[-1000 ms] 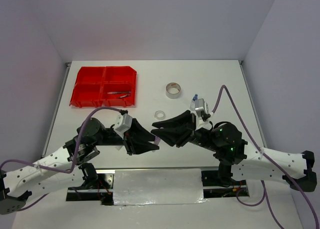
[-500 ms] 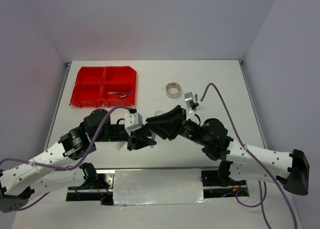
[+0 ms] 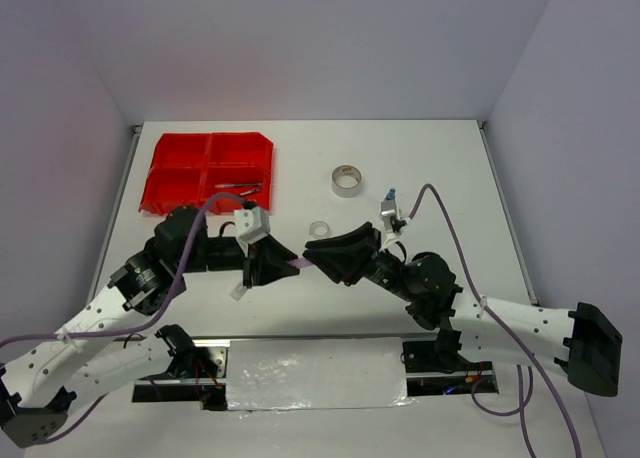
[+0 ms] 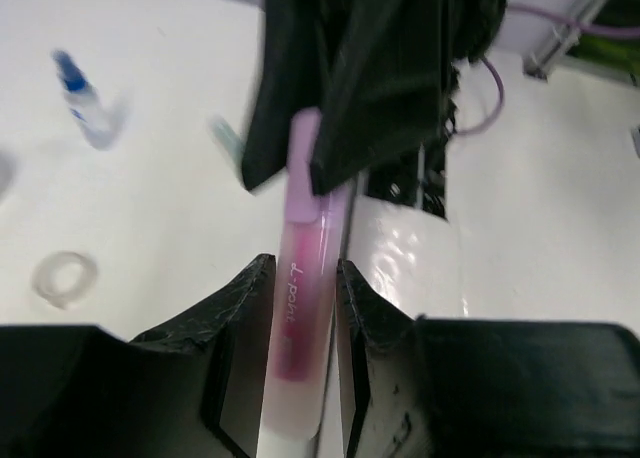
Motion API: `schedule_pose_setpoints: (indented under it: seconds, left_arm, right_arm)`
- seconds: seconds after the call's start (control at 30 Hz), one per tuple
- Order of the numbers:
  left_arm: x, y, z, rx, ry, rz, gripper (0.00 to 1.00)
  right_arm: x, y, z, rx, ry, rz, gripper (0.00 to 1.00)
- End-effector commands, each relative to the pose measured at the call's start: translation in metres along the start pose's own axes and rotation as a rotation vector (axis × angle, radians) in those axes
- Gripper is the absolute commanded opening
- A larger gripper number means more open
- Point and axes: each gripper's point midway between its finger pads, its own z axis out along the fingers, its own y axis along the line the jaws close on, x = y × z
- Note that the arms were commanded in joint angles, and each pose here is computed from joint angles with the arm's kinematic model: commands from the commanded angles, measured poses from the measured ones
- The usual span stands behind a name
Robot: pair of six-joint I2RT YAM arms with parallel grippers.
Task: Sort the stationery into containers
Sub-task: Close the pen cap on the pen.
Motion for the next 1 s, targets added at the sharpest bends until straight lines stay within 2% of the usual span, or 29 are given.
schedule_pose_setpoints:
  seconds: [0.0,0.1,0.2,0.27,0.33,0.37,0.4,0.43,0.47,0.53,0.6,0.63,0.67,0.7,0.73,0.8,0.83,0.93,0.97]
  left_arm:
    - [-0.192,-0.045,-0.060,0.076,-0.696,0.430,0.00]
    - [-0.187,-0.031,-0.051,0.052,-0.663,0.419,0.00]
    - [-0.165,-0.010,-0.033,0.009,-0.566,0.364,0.00]
    - [-0.140,0.003,-0.018,0.003,-0.496,0.304,0.00]
    - [-0.124,0.006,-0.012,0.010,-0.477,0.258,0.00]
    - [-0.108,0.022,-0.008,-0.059,-0.481,0.214,0.00]
    - [-0.108,0.033,-0.018,-0.150,-0.526,0.170,0.00]
    - [-0.087,0.061,-0.019,-0.282,-0.530,0.061,0.00]
    - [-0.085,0.094,-0.037,-0.483,-0.587,-0.022,0.00]
    - [-0.082,0.105,-0.055,-0.586,-0.632,-0.112,0.00]
    - [-0.065,0.128,-0.075,-0.767,-0.613,-0.235,0.02]
    - [-0.072,0.128,-0.083,-0.799,-0.619,-0.254,0.09]
    - [-0.064,0.130,-0.084,-0.822,-0.562,-0.240,0.14]
    - [-0.065,0.123,-0.076,-0.770,-0.526,-0.216,0.20]
    - [-0.071,0.117,-0.073,-0.737,-0.511,-0.193,0.39]
    - [-0.071,0.103,-0.056,-0.622,-0.432,-0.143,0.62]
    - [-0.071,0.097,-0.049,-0.576,-0.407,-0.122,0.80]
    - [-0.068,0.087,-0.034,-0.484,-0.340,-0.105,0.91]
    - [-0.068,0.083,-0.031,-0.452,-0.326,-0.079,0.92]
  right_arm:
    - [0.164,-0.061,-0.076,0.191,0.576,0.092,0.00]
    - [0.164,-0.059,-0.075,0.181,0.560,0.107,0.00]
    - [0.147,-0.064,-0.070,0.237,0.533,0.076,0.00]
    - [0.120,-0.067,-0.058,0.297,0.474,0.028,0.00]
    - [0.073,-0.062,-0.044,0.317,0.344,-0.004,0.00]
    - [0.057,-0.070,-0.041,0.374,0.295,-0.016,0.00]
    - [0.043,-0.082,-0.038,0.446,0.292,-0.036,0.00]
    - [0.034,-0.107,-0.043,0.543,0.277,-0.053,0.00]
    - [0.025,-0.114,-0.040,0.544,0.253,-0.081,0.00]
    - [0.023,-0.114,-0.037,0.507,0.261,-0.082,0.00]
    - [0.007,-0.116,-0.031,0.512,0.236,-0.111,0.00]
    - [0.002,-0.117,-0.028,0.519,0.236,-0.133,0.00]
    - [0.001,-0.120,-0.028,0.536,0.256,-0.145,0.00]
    - [-0.009,-0.116,-0.018,0.523,0.246,-0.159,0.00]
    - [-0.011,-0.114,-0.015,0.506,0.264,-0.180,0.00]
    - [-0.015,-0.110,-0.009,0.493,0.296,-0.199,0.00]
    - [-0.012,-0.104,-0.006,0.456,0.328,-0.213,0.00]
    - [-0.008,-0.095,-0.004,0.409,0.387,-0.213,0.00]
    - [-0.003,-0.095,-0.007,0.405,0.422,-0.202,0.00]
